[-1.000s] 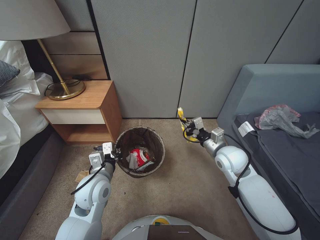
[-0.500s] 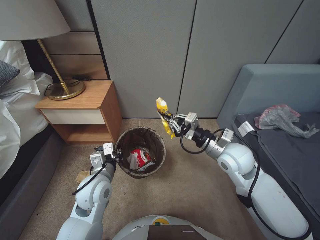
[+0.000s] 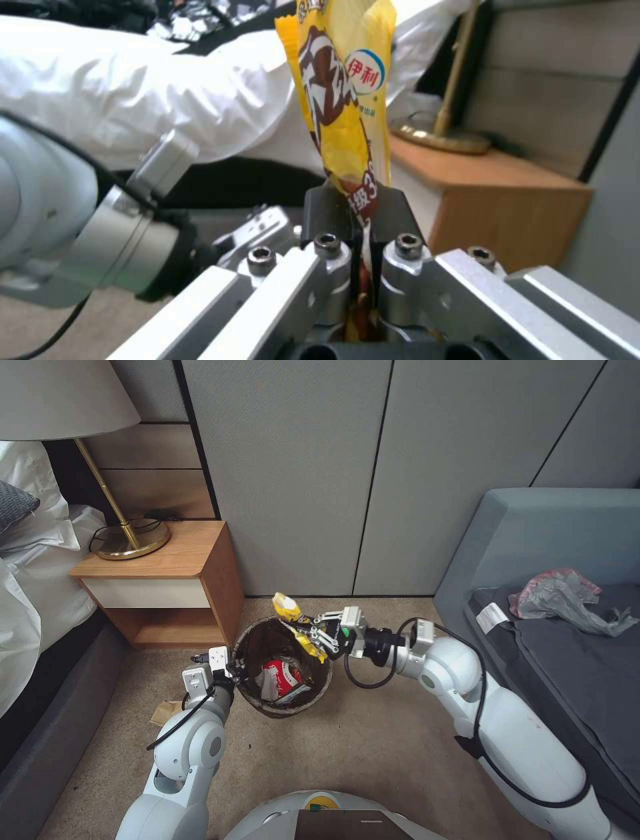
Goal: Pick up the trash bin, then pick up the garbage from the floor and place it into the trash bin.
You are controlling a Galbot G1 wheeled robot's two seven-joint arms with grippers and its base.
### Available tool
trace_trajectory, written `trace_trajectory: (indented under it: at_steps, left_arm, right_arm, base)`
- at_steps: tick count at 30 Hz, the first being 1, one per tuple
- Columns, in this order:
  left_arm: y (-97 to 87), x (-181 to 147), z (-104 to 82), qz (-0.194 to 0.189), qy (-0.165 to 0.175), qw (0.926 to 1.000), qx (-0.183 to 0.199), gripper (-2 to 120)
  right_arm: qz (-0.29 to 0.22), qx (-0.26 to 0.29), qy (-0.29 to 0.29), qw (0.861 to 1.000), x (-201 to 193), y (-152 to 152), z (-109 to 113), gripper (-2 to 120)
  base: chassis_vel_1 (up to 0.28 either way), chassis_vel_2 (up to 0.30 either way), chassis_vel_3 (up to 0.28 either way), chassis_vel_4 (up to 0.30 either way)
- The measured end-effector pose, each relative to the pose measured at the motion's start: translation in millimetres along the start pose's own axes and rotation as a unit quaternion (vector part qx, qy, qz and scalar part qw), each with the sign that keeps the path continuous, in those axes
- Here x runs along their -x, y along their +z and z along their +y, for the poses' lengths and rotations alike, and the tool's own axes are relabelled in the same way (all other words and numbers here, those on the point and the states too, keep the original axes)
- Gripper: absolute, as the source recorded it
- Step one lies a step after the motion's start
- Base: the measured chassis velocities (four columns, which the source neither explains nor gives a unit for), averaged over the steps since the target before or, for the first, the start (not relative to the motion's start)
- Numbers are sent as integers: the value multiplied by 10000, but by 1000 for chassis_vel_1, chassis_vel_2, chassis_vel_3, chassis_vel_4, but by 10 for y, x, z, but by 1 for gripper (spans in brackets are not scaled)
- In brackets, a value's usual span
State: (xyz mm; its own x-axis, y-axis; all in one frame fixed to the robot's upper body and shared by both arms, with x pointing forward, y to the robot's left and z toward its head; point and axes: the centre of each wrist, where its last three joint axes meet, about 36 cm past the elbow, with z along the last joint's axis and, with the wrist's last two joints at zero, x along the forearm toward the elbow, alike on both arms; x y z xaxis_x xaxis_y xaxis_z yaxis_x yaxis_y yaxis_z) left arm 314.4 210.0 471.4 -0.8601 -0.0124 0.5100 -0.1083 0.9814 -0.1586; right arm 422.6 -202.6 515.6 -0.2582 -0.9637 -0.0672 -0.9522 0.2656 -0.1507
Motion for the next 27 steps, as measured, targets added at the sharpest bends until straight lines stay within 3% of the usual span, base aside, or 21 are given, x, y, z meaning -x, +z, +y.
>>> trace_trajectory:
  at_steps: [10,19,27]
  left_arm:
    - [12,34,-7,26,3,10000,-14,2]
    - [15,47,-9,33,8,10000,-16,2]
    - [10,48,-2,26,5,10000,-8,2]
  right_arm:
    - [550,287,-172,9979,225,493,-48,0]
    - [1285,162,-11,9916,397,936,-72,0]
    - [1443,122,200,9893,445,1008,-70,2]
  base:
    - [0,0,0,0]
    - [0,0,0,0]
    - [0,0,0,0]
